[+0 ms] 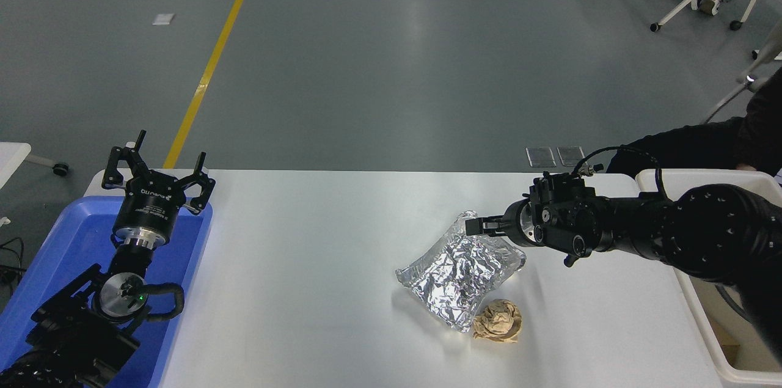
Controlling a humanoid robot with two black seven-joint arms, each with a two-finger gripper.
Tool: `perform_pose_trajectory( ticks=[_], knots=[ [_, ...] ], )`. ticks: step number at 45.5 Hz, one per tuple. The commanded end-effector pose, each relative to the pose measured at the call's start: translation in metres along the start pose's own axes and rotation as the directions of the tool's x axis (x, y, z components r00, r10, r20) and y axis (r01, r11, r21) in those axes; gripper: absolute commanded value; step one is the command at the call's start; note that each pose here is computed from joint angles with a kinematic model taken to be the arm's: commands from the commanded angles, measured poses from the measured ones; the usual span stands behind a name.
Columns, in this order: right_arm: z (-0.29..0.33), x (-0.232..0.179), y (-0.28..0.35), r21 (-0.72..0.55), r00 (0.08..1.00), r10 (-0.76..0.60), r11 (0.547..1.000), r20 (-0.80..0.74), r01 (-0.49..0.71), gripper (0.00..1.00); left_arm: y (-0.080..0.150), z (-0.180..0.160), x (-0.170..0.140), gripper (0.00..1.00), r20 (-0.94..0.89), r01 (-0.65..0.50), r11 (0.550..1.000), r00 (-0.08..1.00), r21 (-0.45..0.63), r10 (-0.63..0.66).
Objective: Pick up foil plate and place in dustbin
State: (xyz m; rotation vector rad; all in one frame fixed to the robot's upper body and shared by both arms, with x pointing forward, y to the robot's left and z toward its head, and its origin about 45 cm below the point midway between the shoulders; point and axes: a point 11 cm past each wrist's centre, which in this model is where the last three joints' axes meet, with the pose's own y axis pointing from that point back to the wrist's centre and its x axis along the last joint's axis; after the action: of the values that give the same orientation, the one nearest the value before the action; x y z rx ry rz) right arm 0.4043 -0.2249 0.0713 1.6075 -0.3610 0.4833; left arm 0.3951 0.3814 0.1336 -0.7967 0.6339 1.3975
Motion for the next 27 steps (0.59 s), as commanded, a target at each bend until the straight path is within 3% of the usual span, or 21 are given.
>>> perform_pose_trajectory(
  ticks=[1, 12, 17, 20, 25, 27],
  knots=[
    [0.005, -0.014, -0.007, -0.003, 1.000, 0.015, 1.000, 0.012, -0.015, 0.96, 0.000, 0.000, 0.000, 1.00, 0.000, 0.000, 1.000, 1.000, 0.000, 0.000],
    [0.004, -0.028, -0.012, 0.012, 0.998, 0.004, 1.000, 0.061, -0.005, 0.77, 0.000, 0.000, 0.000, 1.00, 0.000, 0.000, 1.000, 1.000, 0.000, 0.000],
    [0.001, -0.033, -0.014, 0.024, 0.996, -0.001, 1.000, 0.087, -0.001, 0.52, 0.000, 0.000, 0.000, 1.00, 0.000, 0.000, 1.000, 1.000, 0.001, 0.000],
    [0.001, -0.033, -0.014, 0.026, 0.996, 0.005, 1.000, 0.093, -0.007, 0.27, 0.000, 0.000, 0.000, 1.00, 0.000, 0.000, 1.000, 1.000, 0.000, 0.000],
    [0.001, -0.033, -0.015, 0.024, 0.995, 0.017, 1.000, 0.094, -0.019, 0.13, 0.000, 0.000, 0.000, 1.00, 0.000, 0.000, 1.000, 1.000, 0.001, 0.000],
    [0.001, -0.032, -0.015, 0.024, 0.995, 0.019, 1.000, 0.094, -0.021, 0.02, 0.000, 0.000, 0.000, 1.00, 0.000, 0.000, 1.000, 1.000, 0.000, 0.000]
  ],
)
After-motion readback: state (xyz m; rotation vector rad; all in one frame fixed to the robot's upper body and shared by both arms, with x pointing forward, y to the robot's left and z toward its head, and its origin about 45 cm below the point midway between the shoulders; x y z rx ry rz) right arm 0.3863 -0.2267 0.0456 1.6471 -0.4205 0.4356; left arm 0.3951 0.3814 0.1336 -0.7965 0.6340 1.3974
